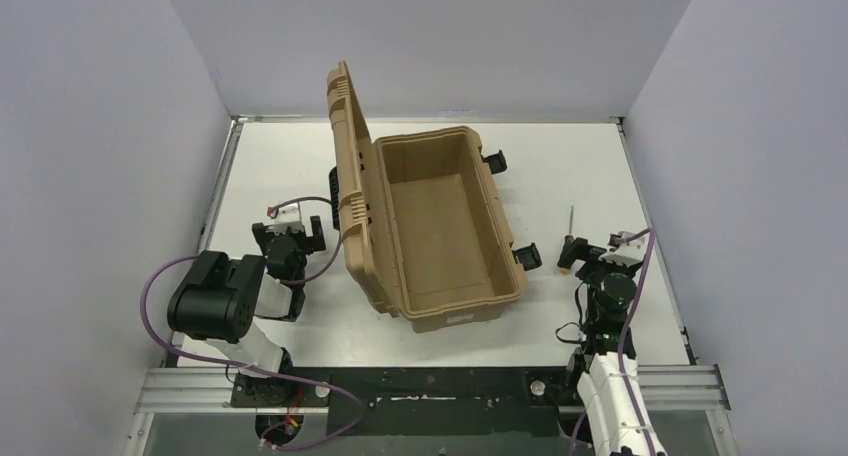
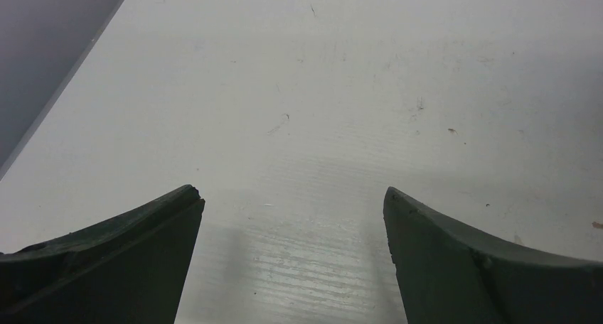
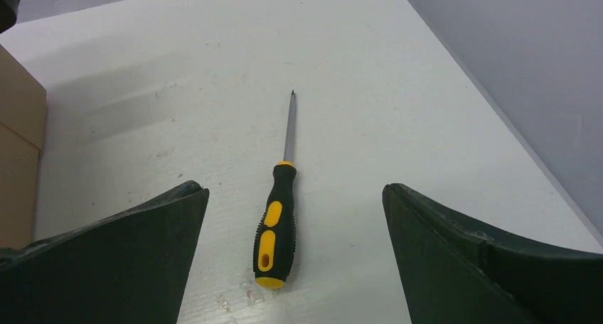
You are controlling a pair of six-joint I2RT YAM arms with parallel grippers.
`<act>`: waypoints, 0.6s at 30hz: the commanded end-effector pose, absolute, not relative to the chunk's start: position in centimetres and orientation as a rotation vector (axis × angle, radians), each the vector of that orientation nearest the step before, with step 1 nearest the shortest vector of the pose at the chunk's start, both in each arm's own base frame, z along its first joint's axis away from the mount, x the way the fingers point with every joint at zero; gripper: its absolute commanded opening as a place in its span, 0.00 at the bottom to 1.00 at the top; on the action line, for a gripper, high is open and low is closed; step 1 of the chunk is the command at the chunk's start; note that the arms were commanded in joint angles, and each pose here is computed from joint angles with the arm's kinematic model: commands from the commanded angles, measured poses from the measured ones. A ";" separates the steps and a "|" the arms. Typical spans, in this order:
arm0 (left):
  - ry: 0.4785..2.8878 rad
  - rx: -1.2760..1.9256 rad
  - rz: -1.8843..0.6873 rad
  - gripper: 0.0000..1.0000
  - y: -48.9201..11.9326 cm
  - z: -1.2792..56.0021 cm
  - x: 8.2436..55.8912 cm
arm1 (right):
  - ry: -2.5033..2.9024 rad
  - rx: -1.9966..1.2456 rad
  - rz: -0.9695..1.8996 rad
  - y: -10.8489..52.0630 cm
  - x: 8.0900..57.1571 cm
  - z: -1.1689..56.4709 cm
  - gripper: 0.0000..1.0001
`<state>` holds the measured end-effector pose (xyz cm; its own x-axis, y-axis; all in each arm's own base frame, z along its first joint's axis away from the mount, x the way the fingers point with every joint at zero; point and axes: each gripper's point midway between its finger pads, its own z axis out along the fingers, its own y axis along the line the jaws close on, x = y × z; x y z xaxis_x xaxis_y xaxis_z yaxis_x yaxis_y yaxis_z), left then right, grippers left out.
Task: Put the screwdriver in the bin
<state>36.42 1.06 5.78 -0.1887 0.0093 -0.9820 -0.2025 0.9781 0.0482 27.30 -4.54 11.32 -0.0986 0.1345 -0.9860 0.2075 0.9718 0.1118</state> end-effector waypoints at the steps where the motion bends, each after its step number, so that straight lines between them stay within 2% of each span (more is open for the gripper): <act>1: 1.691 -0.158 0.171 0.97 1.0 7.5 37.5 | 1.566 0.284 -0.081 -5.3 28.4 14.8 1.00; 6: 1.690 -0.154 0.176 0.97 1.0 7.5 37.5 | 1.615 0.434 -0.083 -6.8 30.4 18.3 1.00; 16: 1.692 -0.156 0.173 0.97 1.0 7.5 37.5 | 2.349 0.348 -0.060 -5.9 35.7 12.6 1.00; 18: 1.690 -0.156 0.171 0.97 0.9 7.6 37.5 | 2.439 0.354 -0.050 -5.8 36.1 11.3 0.96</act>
<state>36.42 1.06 5.78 -0.1888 0.0097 -0.9820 -0.2024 0.9781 0.0485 39.04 -6.52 17.00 -0.4859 0.2236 -0.8449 0.2731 0.9572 0.0963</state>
